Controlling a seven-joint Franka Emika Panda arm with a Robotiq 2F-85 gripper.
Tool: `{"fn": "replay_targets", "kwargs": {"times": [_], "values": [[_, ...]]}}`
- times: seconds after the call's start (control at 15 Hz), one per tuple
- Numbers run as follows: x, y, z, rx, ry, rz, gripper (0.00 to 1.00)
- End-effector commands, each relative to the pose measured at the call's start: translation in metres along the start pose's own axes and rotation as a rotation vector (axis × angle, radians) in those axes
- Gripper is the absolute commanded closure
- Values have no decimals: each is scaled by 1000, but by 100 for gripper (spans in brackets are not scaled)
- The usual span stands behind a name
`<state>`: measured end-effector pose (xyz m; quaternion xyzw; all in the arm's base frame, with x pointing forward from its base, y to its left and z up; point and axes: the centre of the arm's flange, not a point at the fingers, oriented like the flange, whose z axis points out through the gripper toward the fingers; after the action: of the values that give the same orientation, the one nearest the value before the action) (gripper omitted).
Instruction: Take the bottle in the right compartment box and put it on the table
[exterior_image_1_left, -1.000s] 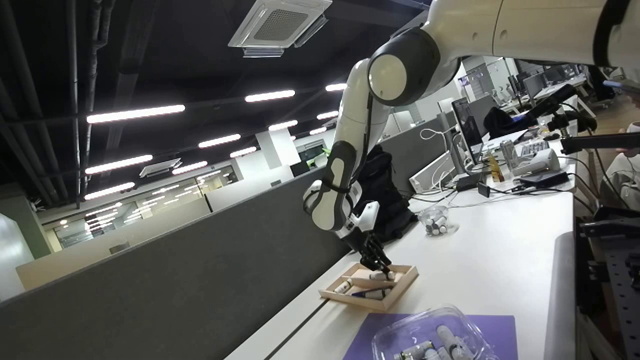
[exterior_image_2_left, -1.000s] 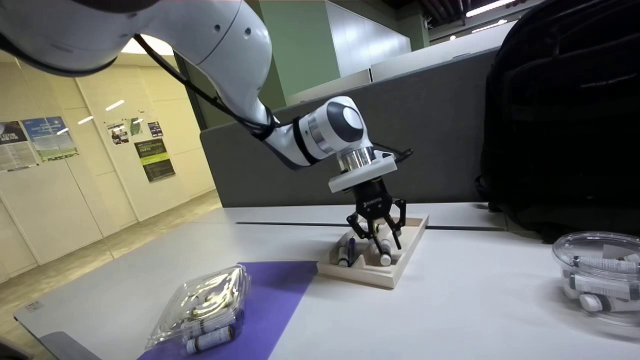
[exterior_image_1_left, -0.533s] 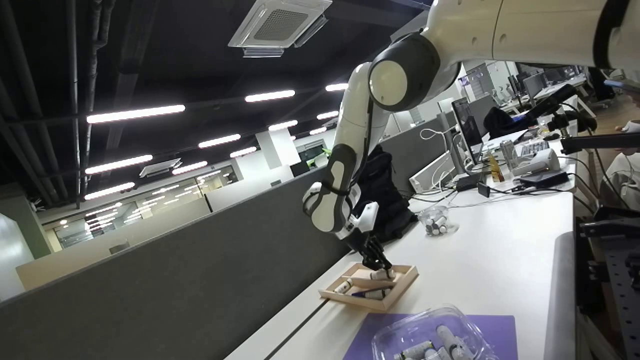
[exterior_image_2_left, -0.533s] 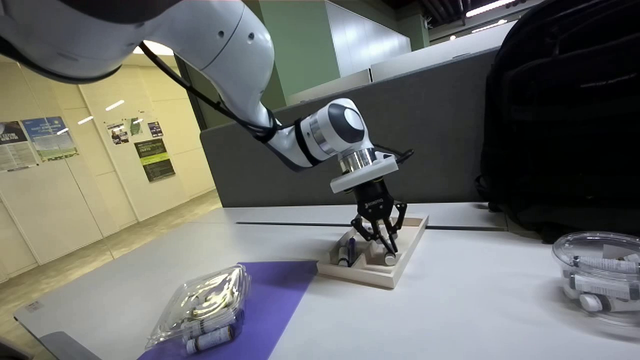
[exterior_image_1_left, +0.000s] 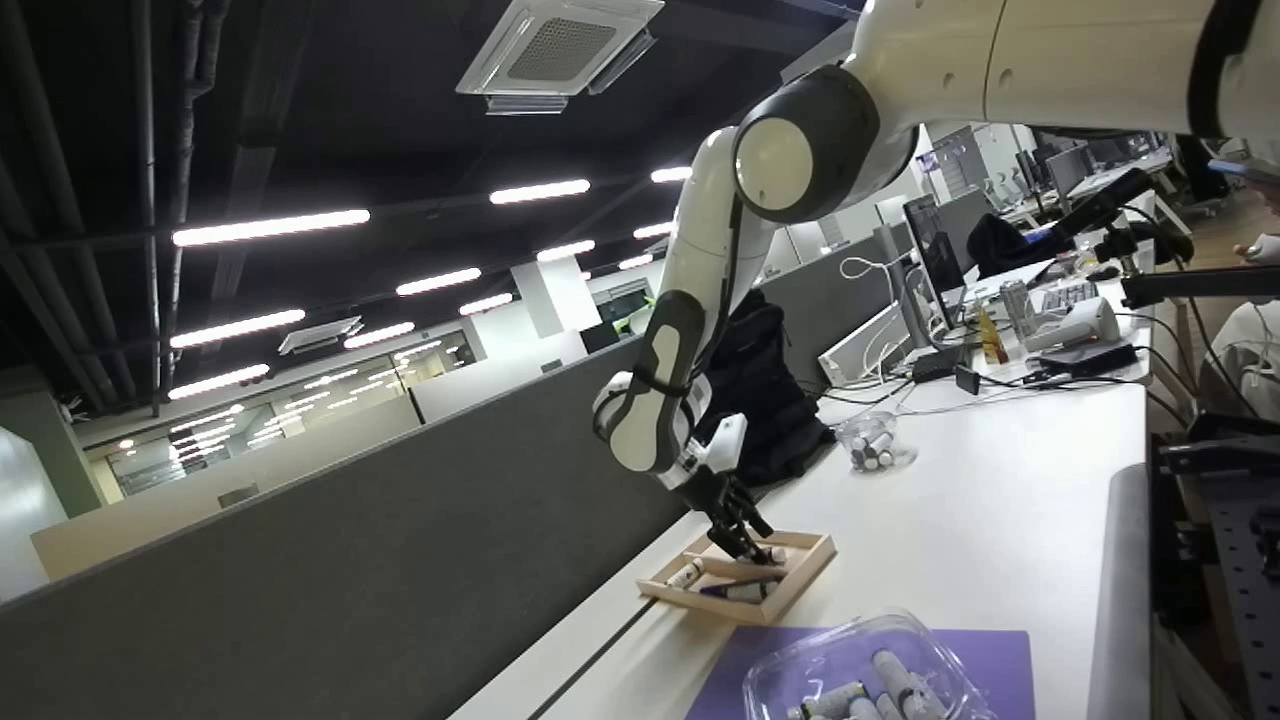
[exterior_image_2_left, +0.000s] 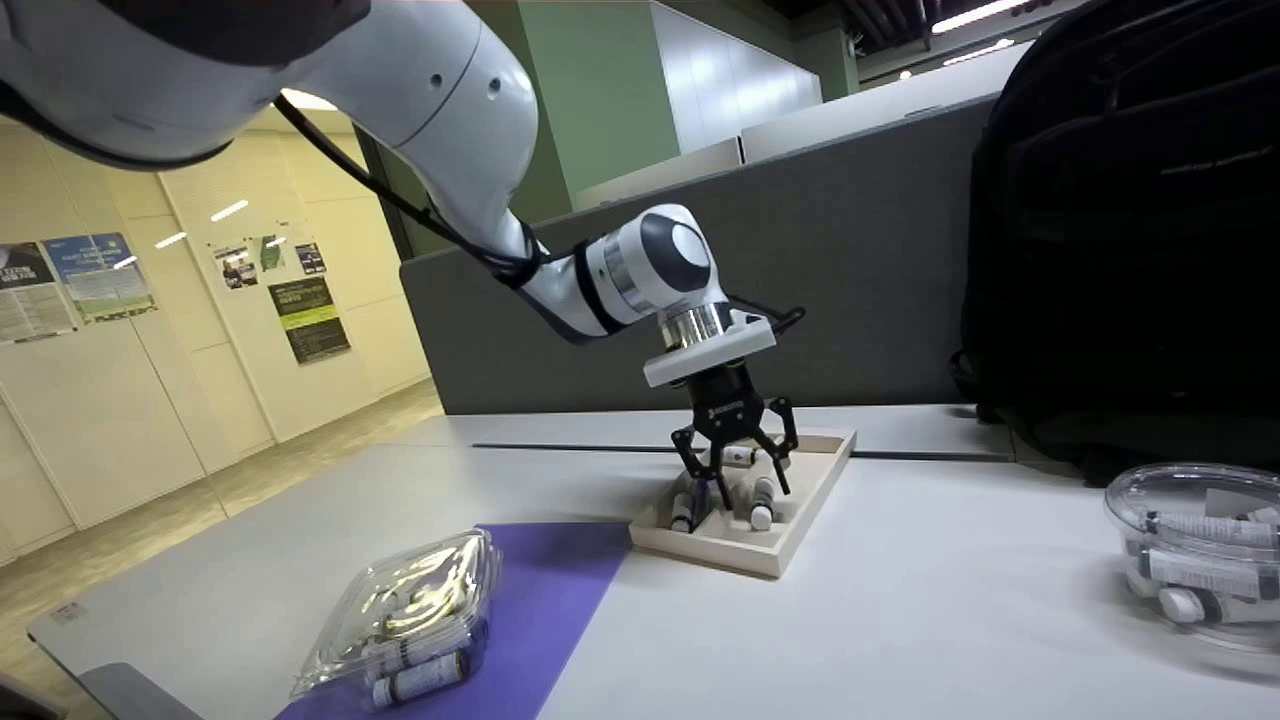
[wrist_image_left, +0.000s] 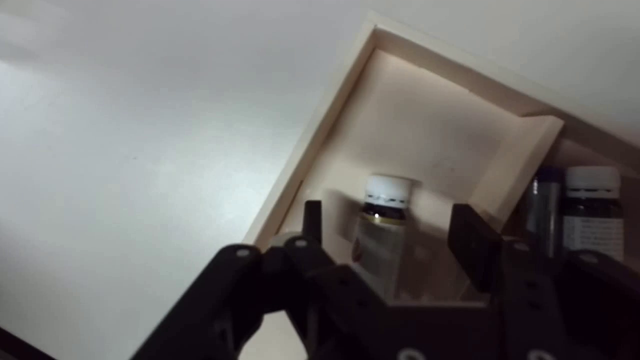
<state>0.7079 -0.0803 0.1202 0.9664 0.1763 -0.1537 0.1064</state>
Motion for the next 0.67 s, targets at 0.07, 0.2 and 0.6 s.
{"fn": "replay_targets", "kwargs": {"times": [0.07, 0.2, 0.6], "values": [[13, 0, 6, 4, -12, -18, 0], [14, 2, 10, 8, -18, -15, 0], [18, 6, 13, 3, -26, -15, 26]]}}
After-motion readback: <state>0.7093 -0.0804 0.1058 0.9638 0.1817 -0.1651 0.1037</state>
